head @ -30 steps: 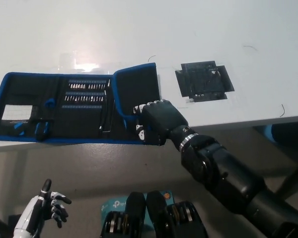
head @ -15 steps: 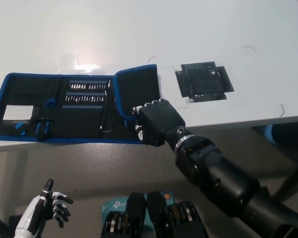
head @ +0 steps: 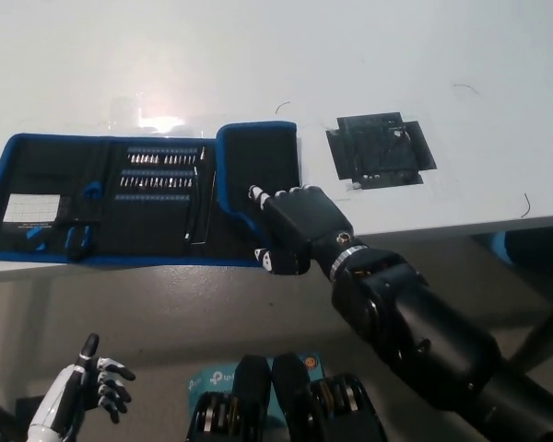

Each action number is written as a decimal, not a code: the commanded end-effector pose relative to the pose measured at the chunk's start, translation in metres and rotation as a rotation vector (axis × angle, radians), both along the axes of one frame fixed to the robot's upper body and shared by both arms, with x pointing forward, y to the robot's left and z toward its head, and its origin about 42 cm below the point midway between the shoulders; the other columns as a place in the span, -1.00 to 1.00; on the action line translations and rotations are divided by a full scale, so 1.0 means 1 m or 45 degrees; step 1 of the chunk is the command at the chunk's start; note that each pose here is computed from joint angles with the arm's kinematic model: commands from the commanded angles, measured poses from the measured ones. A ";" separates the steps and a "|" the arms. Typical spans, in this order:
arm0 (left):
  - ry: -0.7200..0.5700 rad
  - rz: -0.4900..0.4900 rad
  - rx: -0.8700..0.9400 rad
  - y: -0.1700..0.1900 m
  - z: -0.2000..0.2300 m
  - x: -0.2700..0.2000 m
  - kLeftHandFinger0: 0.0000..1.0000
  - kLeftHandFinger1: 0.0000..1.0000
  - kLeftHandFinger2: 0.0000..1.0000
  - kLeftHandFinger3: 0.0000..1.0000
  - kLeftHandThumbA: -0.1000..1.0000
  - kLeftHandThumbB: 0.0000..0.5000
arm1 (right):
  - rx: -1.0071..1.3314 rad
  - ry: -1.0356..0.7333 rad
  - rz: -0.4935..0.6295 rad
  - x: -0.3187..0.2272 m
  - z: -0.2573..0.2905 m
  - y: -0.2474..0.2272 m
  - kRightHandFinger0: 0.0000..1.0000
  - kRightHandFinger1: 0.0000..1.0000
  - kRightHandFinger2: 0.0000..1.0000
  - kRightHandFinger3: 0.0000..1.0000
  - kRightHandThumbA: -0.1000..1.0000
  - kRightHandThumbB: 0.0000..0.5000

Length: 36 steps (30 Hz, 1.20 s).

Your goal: The robot uses its right hand to lift an edge of the toolkit kept in middle of the desk and make one fold in it

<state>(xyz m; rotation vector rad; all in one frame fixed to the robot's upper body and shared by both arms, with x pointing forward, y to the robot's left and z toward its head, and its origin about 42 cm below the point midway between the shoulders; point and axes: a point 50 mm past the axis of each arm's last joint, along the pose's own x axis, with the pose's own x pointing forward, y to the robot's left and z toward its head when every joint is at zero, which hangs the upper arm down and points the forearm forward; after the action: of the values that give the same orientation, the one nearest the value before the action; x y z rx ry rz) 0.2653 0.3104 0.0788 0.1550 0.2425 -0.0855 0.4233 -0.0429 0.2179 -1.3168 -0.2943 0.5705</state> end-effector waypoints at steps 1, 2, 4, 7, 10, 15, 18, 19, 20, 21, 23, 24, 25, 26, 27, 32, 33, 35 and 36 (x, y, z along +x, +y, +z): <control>-0.043 -0.006 0.038 0.011 0.011 0.004 -0.40 -0.40 -0.41 -0.24 1.00 1.00 | 0.082 0.225 0.041 -0.013 0.019 0.003 1.00 1.00 1.00 1.00 0.12 1.00; -0.044 0.000 0.043 0.011 0.011 0.003 -0.41 -0.41 -0.43 -0.25 1.00 1.00 | 0.101 0.240 0.043 -0.014 0.023 0.002 1.00 1.00 1.00 1.00 0.15 1.00; -0.042 -0.002 0.046 0.011 0.010 0.001 -0.42 -0.42 -0.42 -0.23 1.00 1.00 | 0.159 0.237 0.049 -0.019 0.033 0.000 1.00 1.00 1.00 1.00 0.13 1.00; -0.041 -0.005 0.040 0.012 0.009 -0.001 -0.42 -0.43 -0.43 -0.22 1.00 1.00 | 0.218 0.228 0.054 -0.023 0.043 -0.005 1.00 1.00 1.00 1.00 0.13 1.00; -0.041 -0.005 0.045 0.012 0.008 0.001 -0.43 -0.45 -0.45 -0.25 1.00 1.00 | 0.266 0.216 0.065 -0.028 0.059 -0.013 1.00 1.00 1.00 1.00 0.17 1.00; -0.034 -0.006 0.035 0.012 0.006 -0.001 -0.46 -0.46 -0.46 -0.25 1.00 1.00 | 0.356 0.159 0.053 -0.035 0.081 -0.040 1.00 1.00 1.00 1.00 0.22 1.00; -0.034 0.000 0.049 0.012 0.007 -0.004 -0.48 -0.45 -0.47 -0.24 1.00 1.00 | 0.489 0.149 0.028 -0.043 0.090 -0.071 1.00 1.00 1.00 1.00 0.11 1.00; -0.034 0.002 0.050 0.013 0.007 -0.004 -0.48 -0.45 -0.47 -0.24 1.00 1.00 | 0.491 0.151 0.030 -0.043 0.090 -0.070 1.00 1.00 1.00 1.00 0.11 1.00; -0.030 0.006 0.039 0.013 0.007 -0.005 -0.48 -0.45 -0.45 -0.24 1.00 1.00 | 0.627 0.134 0.024 -0.048 0.089 -0.096 1.00 1.00 1.00 1.00 -0.05 0.91; -0.032 0.004 0.032 0.014 0.007 -0.004 -0.51 -0.47 -0.45 -0.26 1.00 1.00 | 0.725 0.151 0.029 -0.049 0.087 -0.116 1.00 1.00 1.00 1.00 -0.24 0.66; -0.028 0.012 0.038 0.014 0.007 -0.004 -0.52 -0.47 -0.45 -0.27 1.00 1.00 | 0.922 0.185 -0.010 -0.055 0.078 -0.153 1.00 1.00 1.00 1.00 -0.41 0.28; -0.033 0.007 0.045 0.014 0.007 -0.004 -0.52 -0.46 -0.44 -0.25 1.00 1.00 | 0.995 0.166 -0.043 -0.057 0.072 -0.166 0.81 1.00 1.00 1.00 -0.46 0.21; -0.039 0.003 0.044 0.015 0.006 -0.005 -0.52 -0.44 -0.41 -0.23 1.00 1.00 | 1.051 0.155 -0.068 -0.058 0.063 -0.180 0.38 0.89 1.00 1.00 -0.49 0.07; -0.034 0.006 0.041 0.014 0.005 -0.006 -0.51 -0.44 -0.42 -0.23 1.00 1.00 | 1.043 0.136 -0.089 -0.059 0.060 -0.185 0.14 0.54 1.00 1.00 -0.41 -0.03; -0.028 0.015 0.039 0.015 0.005 -0.006 -0.51 -0.44 -0.44 -0.24 1.00 1.00 | 1.042 0.107 -0.133 -0.062 0.051 -0.198 0.07 0.44 1.00 1.00 -0.40 -0.10; -0.024 0.027 0.042 0.015 0.004 -0.005 -0.53 -0.47 -0.48 -0.25 1.00 1.00 | 1.274 0.102 -0.317 -0.083 0.005 -0.247 -0.33 -0.16 0.24 0.51 -0.59 -0.33; -0.024 0.032 0.039 0.015 0.005 -0.005 -0.52 -0.46 -0.46 -0.26 1.00 1.00 | 1.360 0.132 -0.441 -0.095 -0.013 -0.258 -0.40 -0.20 0.20 0.43 -0.44 -0.24; -0.027 0.028 0.035 0.015 0.006 -0.004 -0.56 -0.49 -0.47 -0.25 1.00 1.00 | 1.423 0.126 -0.534 -0.105 -0.030 -0.269 -0.42 -0.25 0.09 0.36 -0.42 -0.30; -0.033 0.025 0.033 0.015 0.006 -0.004 -0.58 -0.50 -0.48 -0.25 1.00 1.00 | 1.446 0.118 -0.568 -0.109 -0.036 -0.274 -0.45 -0.27 0.07 0.35 -0.42 -0.30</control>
<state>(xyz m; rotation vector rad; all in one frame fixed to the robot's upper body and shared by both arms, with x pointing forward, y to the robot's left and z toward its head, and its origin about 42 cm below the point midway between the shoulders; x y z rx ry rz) 0.2604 0.3134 0.0754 0.1561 0.2566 -0.0787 0.3376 -0.2795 0.1898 -0.4698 0.0145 0.2305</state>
